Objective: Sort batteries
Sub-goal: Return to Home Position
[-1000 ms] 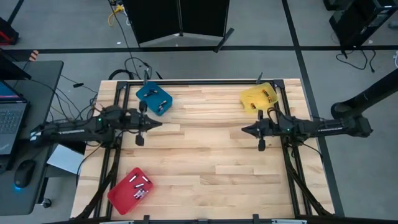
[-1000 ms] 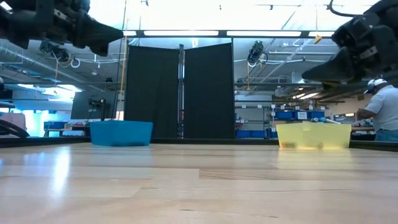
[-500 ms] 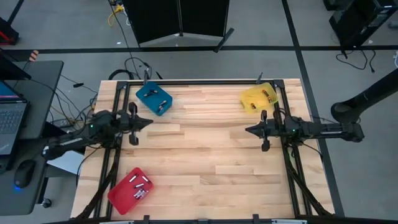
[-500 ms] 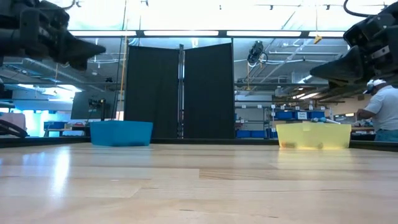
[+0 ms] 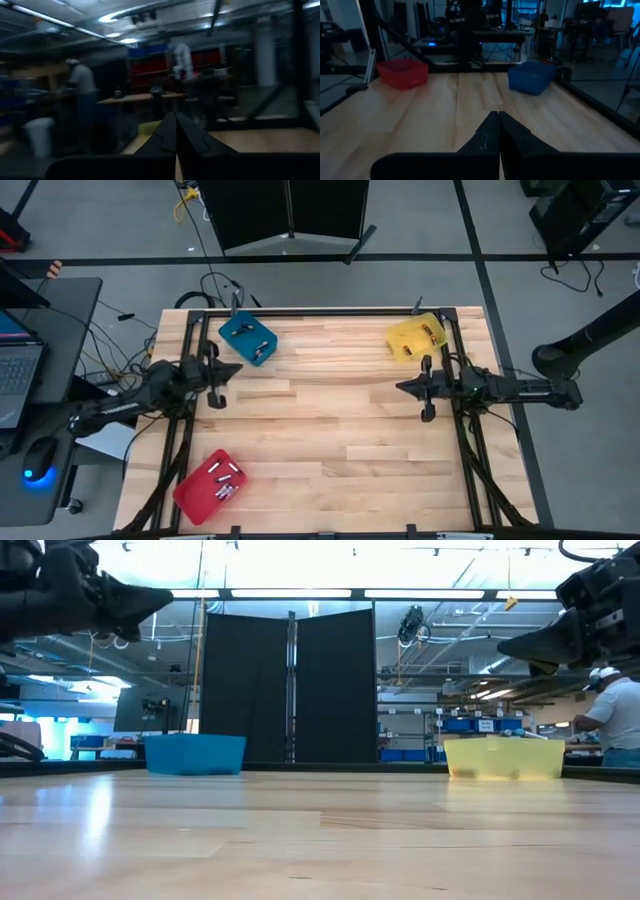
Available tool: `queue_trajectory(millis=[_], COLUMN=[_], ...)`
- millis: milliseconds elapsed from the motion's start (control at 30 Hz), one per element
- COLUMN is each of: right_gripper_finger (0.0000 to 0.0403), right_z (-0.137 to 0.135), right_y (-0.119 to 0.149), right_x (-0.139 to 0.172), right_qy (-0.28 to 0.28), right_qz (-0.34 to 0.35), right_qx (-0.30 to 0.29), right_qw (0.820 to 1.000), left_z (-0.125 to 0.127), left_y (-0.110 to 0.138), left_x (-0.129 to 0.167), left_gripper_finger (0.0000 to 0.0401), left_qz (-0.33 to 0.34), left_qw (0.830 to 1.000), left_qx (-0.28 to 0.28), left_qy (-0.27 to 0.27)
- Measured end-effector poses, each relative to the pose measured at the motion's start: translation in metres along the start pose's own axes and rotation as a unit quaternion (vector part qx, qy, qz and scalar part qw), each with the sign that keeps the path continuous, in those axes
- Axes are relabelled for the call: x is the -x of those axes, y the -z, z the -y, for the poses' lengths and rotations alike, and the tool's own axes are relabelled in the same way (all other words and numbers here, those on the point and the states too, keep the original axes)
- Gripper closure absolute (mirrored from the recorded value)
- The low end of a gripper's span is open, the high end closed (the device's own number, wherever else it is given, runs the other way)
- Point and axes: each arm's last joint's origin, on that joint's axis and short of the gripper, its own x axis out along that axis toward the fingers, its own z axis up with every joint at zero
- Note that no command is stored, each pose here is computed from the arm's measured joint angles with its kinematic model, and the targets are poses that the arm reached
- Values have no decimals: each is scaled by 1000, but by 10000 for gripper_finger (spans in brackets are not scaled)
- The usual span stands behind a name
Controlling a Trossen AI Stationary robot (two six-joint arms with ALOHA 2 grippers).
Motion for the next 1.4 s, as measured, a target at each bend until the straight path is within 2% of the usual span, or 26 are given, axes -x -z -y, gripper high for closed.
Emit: queue_trajectory(millis=[100,300,367,500,600,1000,1133,1400], right_gripper_finger=[398,398,398,398,398,395,391,386], right_z=[0,0,1,0,2,22,28,36], right_y=[-3,-12,-11,-8,-6,-7,-6,-2], right_x=[2,10,10,7,5,7,7,5], right_qy=[-1,9,13,2,4,141,179,215], right_qz=[13,4,-2,35,44,49,44,17], right_qx=[-11,0,0,3,10,-1,-1,-12], right_qw=[1000,1000,1000,999,999,989,983,976], left_z=[-2,-3,-3,-2,-3,-4,-4,-4], left_y=[-1,-1,3,16,20,25,27,28], left_x=[0,0,0,2,2,4,3,3], left_gripper_finger=[396,396,396,396,396,396,396,393], left_qz=[-7,-9,-26,-91,-111,-143,-150,-153], left_qw=[999,999,998,994,991,985,984,983], left_qx=[-1,-17,-20,-6,3,1,18,26], left_qy=[-33,-48,-61,-62,-75,-98,-100,-101])
